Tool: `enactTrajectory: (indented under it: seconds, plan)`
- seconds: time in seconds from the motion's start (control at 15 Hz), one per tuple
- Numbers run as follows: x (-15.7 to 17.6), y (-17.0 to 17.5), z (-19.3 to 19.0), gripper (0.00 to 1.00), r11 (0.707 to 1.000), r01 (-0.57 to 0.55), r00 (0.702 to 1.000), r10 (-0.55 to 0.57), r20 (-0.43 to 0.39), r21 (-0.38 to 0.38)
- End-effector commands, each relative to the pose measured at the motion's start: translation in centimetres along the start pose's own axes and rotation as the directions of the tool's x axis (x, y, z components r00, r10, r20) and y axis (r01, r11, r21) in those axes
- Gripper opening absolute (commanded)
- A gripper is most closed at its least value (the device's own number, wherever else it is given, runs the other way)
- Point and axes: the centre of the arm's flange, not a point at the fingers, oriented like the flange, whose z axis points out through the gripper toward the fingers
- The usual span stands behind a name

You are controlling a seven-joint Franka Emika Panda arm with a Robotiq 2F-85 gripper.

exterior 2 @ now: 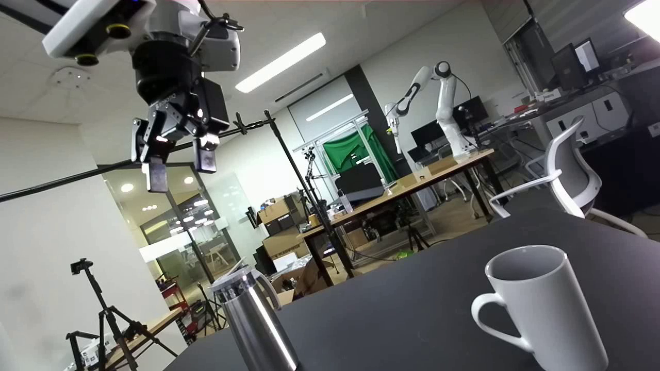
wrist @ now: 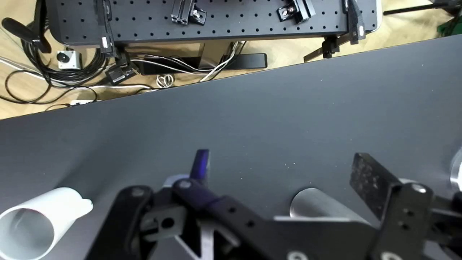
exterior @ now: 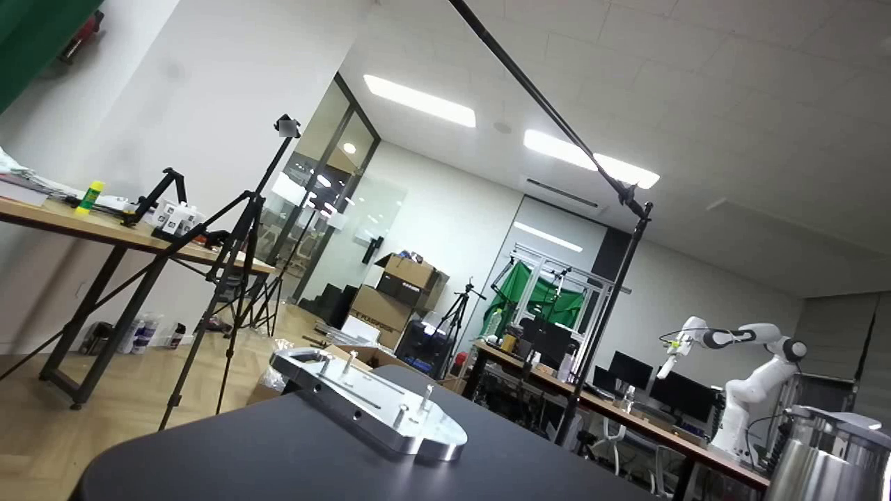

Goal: Close the lid of the flask

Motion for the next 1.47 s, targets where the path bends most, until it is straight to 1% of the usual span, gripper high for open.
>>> enactTrajectory:
  seconds: [0.0, 0.67, 0.8, 0.87, 0.93, 1.07, 1.13, 1.4]
  plan:
    - [0.0, 0.0, 0.0, 1.00, 1.000, 0.000, 1.000, 0.000, 0.000, 0.000]
    - [0.0, 0.0, 0.0, 1.00, 1.000, 0.000, 1.000, 0.000, 0.000, 0.000]
    - [0.7, -0.8, -0.4, 1.00, 1.000, -0.001, 0.999, 0.001, -0.040, -0.012]
    - [1.2, -1.4, -0.6, 0.91, 1.000, 0.007, 0.998, -0.008, -0.063, -0.025]
    - [1.8, -2.2, -0.8, 0.74, 0.999, 0.020, 0.996, -0.023, -0.085, -0.038]
    - [3.3, -4.3, -0.8, 0.60, 0.996, 0.044, 0.991, -0.053, -0.124, -0.073]
    - [4.2, -5.5, -0.7, 0.51, 0.994, 0.056, 0.987, -0.069, -0.144, -0.093]
    - [7.7, -10.3, 0.0, 0.25, 0.981, 0.097, 0.969, -0.131, -0.207, -0.170]
